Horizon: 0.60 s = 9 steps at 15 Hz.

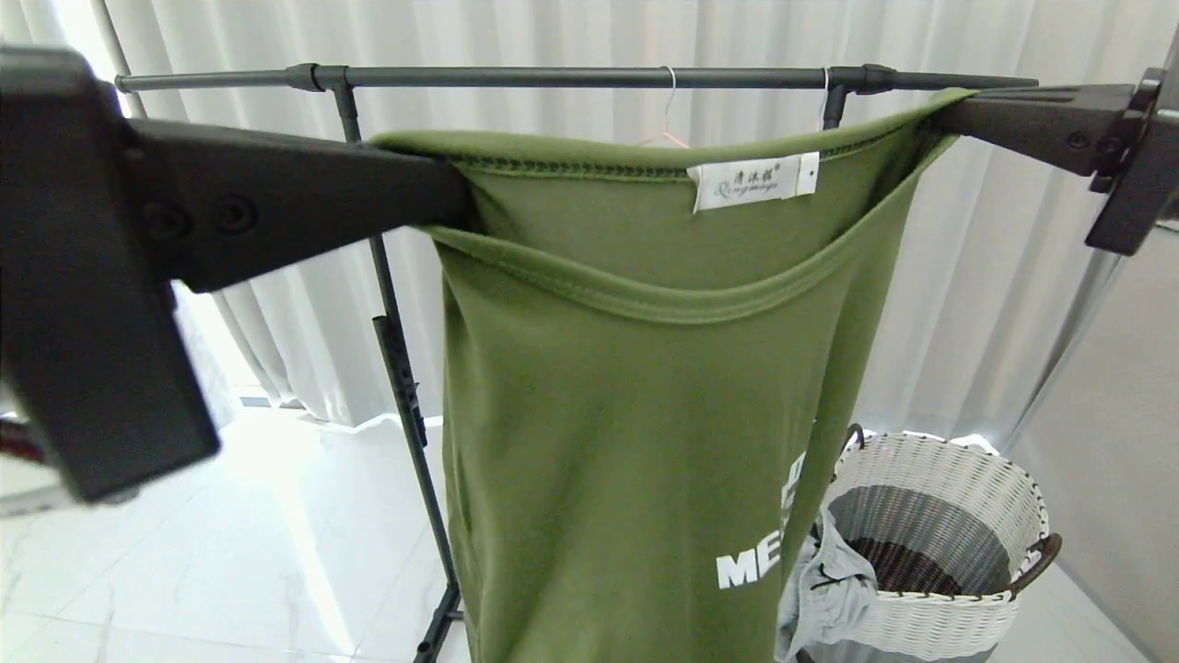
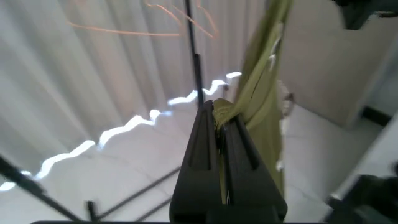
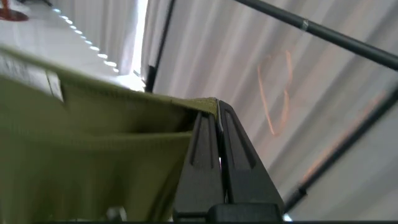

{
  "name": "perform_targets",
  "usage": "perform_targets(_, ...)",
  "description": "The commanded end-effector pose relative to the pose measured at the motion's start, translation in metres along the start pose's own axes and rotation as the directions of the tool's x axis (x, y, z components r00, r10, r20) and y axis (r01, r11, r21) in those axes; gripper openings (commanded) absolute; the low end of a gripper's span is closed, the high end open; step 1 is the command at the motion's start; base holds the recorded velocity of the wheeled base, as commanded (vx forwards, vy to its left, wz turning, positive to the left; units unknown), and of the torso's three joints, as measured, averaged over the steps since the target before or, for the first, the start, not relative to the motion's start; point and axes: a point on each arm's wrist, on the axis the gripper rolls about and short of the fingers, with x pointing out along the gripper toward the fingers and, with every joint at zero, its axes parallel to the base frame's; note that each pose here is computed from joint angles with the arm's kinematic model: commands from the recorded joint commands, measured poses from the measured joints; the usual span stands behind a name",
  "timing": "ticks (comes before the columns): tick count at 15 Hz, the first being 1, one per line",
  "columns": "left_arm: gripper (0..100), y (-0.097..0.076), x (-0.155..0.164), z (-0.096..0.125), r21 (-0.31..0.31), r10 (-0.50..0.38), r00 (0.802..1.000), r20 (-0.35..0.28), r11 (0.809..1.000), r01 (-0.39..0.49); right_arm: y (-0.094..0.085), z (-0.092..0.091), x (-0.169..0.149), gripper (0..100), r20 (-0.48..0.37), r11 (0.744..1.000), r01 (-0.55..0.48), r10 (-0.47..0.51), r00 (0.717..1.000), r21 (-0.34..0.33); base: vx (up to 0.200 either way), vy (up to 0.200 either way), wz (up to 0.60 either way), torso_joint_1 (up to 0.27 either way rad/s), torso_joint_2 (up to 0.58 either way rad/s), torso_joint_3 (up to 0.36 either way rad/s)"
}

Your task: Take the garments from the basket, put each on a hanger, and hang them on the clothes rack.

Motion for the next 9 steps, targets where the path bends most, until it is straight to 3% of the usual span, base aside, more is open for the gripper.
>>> perform_targets(1,0,0.008,0.013,0.008,0.033,0.073,0.997,0.035,0.997,-0.075,-0.008,0.006,-0.028,0,-0.013,0.998,0.068,-0.068,0.998,-0.006,0.0,0.0,0.0,0.0,0.0,0.0)
perform_targets(4,0,0.012,0.034,0.018,0.021,0.143,0.986,0.089,0.989,-0.145,-0.001,0.003,-0.054,0,-0.094,0.998,0.061,-0.06,0.994,0.012,0.0,0.0,0.0,0.0,0.0,0.0)
perform_targets(5,0,0.009,0.045,0.013,0.019,0.161,0.984,0.076,0.986,-0.163,0.006,-0.007,-0.063,0,-0.153,0.999,0.033,-0.029,0.988,0.028,0.0,0.0,0.0,0.0,0.0,0.0)
perform_targets(7,0,0.003,0.055,0.008,0.035,0.167,0.984,0.056,0.985,-0.169,0.013,-0.013,-0.069,0,-0.163,0.999,0.003,0.002,0.987,0.032,0.0,0.0,0.0,0.0,0.0,0.0)
perform_targets(9,0,0.003,0.056,0.017,0.029,0.169,0.981,0.093,0.985,-0.172,0.011,-0.006,-0.068,0,-0.142,1.0,0.009,-0.005,0.99,0.026,0.0,0.0,0.0,0.0,0.0,0.0)
